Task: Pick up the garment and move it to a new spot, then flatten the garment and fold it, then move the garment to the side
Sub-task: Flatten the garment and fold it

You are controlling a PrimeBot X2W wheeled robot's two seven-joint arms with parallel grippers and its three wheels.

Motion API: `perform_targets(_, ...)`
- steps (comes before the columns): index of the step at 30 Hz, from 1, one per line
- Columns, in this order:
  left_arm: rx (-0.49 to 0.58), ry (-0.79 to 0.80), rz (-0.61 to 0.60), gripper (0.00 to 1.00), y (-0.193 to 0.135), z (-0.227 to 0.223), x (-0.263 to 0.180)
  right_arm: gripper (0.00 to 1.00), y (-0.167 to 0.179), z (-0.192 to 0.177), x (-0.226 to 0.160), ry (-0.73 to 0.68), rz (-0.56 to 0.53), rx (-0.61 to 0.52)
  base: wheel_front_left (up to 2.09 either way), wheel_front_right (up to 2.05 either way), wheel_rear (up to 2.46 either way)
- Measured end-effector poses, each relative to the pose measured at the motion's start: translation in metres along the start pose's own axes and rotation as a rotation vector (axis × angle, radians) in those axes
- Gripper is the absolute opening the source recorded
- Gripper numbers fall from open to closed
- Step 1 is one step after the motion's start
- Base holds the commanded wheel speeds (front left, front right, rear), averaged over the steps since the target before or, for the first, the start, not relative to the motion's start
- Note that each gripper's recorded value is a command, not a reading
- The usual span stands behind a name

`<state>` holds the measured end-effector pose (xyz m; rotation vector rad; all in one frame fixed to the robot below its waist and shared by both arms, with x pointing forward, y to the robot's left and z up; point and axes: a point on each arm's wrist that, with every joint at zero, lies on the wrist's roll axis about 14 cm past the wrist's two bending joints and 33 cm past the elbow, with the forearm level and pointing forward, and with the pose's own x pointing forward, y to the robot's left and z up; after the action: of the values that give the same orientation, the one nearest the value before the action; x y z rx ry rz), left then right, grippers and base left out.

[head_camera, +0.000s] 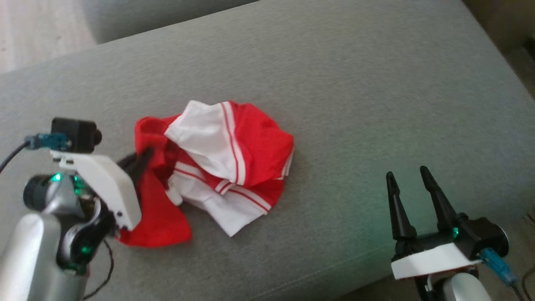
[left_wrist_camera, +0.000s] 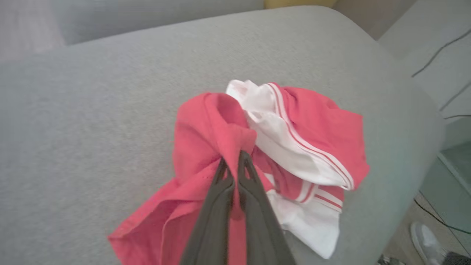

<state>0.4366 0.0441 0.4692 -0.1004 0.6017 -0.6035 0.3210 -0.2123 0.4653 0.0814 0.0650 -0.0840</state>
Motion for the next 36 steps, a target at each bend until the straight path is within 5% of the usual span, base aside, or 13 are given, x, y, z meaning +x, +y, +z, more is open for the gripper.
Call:
perform_targets(6,-0.015,0.072,-0.026,0.0,0.0,-0.021,-0.007,1.0,-0.013,-0.004,-0.014,0.013,-0.051,0.011,0.0,0.0,0.0)
perform_targets(7,-0.026,0.072,-0.039,0.11,-0.003,-0.023,-0.009,1.0,-0.014,-0.004,-0.015,0.012,-0.053,0.012,0.0,0.0,0.0)
perform_targets(8,-0.034,0.07,-0.05,0.35,-0.006,-0.024,-0.011,1.0,-0.014,-0.003,-0.015,0.01,-0.054,0.012,0.0,0.0,0.0)
perform_targets(10,-0.043,0.063,-0.057,1.0,-0.008,-0.024,-0.015,1.0,-0.014,-0.003,-0.015,0.007,-0.054,0.018,0.0,0.0,0.0)
perform_targets(33,-0.079,-0.003,-0.004,1.0,-0.001,-0.021,-0.029,1.0,0.0,-0.005,-0.008,0.015,-0.006,0.021,0.0,0.0,0.0)
perform_targets(34,-0.081,0.005,-0.003,0.83,0.0,-0.023,-0.027,1.0,0.0,-0.006,-0.008,0.018,-0.008,0.021,0.0,0.0,0.0)
perform_targets(36,-0.085,0.013,-0.001,0.15,0.002,-0.024,-0.022,1.0,-0.001,-0.007,-0.009,0.023,-0.013,0.02,0.0,0.0,0.0)
